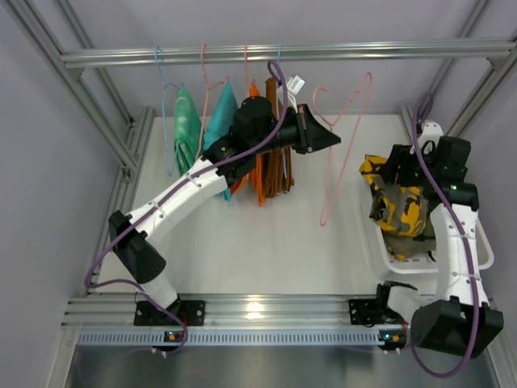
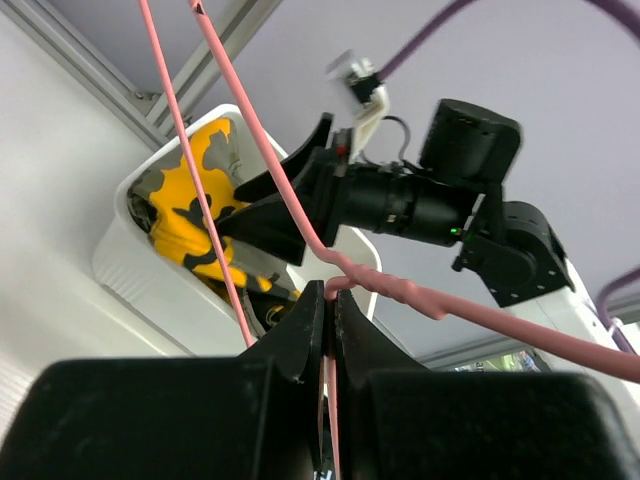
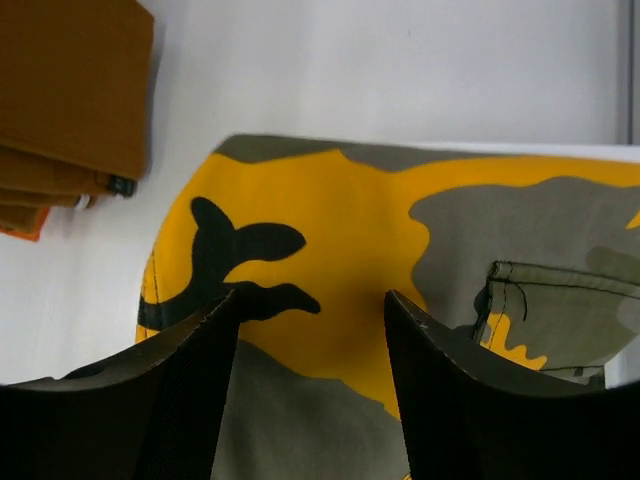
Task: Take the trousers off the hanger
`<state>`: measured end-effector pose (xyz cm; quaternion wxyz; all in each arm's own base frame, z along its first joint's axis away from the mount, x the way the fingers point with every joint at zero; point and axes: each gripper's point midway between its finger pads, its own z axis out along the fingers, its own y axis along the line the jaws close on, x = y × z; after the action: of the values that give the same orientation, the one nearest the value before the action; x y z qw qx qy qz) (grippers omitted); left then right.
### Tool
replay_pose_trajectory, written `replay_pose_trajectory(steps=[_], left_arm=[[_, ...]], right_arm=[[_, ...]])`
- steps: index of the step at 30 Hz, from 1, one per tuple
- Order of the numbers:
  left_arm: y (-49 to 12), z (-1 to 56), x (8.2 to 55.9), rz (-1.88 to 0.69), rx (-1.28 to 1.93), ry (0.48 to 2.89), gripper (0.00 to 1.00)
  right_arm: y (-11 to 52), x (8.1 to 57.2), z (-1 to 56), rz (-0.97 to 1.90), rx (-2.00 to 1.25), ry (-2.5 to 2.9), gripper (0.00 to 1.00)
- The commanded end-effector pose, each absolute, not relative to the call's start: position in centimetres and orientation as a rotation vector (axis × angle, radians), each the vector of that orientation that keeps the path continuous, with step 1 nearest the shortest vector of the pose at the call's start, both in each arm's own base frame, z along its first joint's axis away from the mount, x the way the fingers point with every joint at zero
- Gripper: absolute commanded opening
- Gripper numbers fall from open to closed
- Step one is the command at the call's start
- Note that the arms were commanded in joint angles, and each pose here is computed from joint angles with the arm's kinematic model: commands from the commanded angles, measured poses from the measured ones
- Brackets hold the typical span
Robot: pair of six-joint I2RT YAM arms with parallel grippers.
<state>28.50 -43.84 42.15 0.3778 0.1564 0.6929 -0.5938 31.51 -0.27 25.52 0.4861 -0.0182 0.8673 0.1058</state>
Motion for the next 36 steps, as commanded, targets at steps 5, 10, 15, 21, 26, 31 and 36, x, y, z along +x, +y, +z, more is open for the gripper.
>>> replay_pose_trajectory(steps=[5,10,15,21,26,31,36], left_arm=[[-42.3,47.3,27.0,-1.547,0.416,1.624,0.00],[-42.3,46.7,27.0,-1.530,0.437,1.628,0.00],[-42.7,45.6,27.5,-1.521,0.433,1.653,0.00],[-43.0,44.5,28.3,-1.483,0.422,1.688,0.00],[-43.1,43.6,28.9,-1.447,0.384,1.723,0.00],[-43.4,43.2,28.8,-1.379,0.354,1.744,0.00],[-43.8,41.6,29.1,-1.185,0.253,1.822,0.00]], right_arm=[[-3.8,30.4,15.9,0.106,0.015,2.385,0.59],[-5.3,28.7,10.9,0.044,-0.009,2.538,0.62],[-6.2,28.1,10.0,-0.002,-0.086,2.612,0.79],[-6.2,27.1,10.6,-0.003,-0.225,2.644,0.93],[-3.4,28.8,18.7,0.110,-0.267,2.328,0.93],[-0.7,27.6,31.0,0.136,-0.245,1.954,0.94],[4.1,23.5,38.9,0.314,-0.310,1.739,0.89]])
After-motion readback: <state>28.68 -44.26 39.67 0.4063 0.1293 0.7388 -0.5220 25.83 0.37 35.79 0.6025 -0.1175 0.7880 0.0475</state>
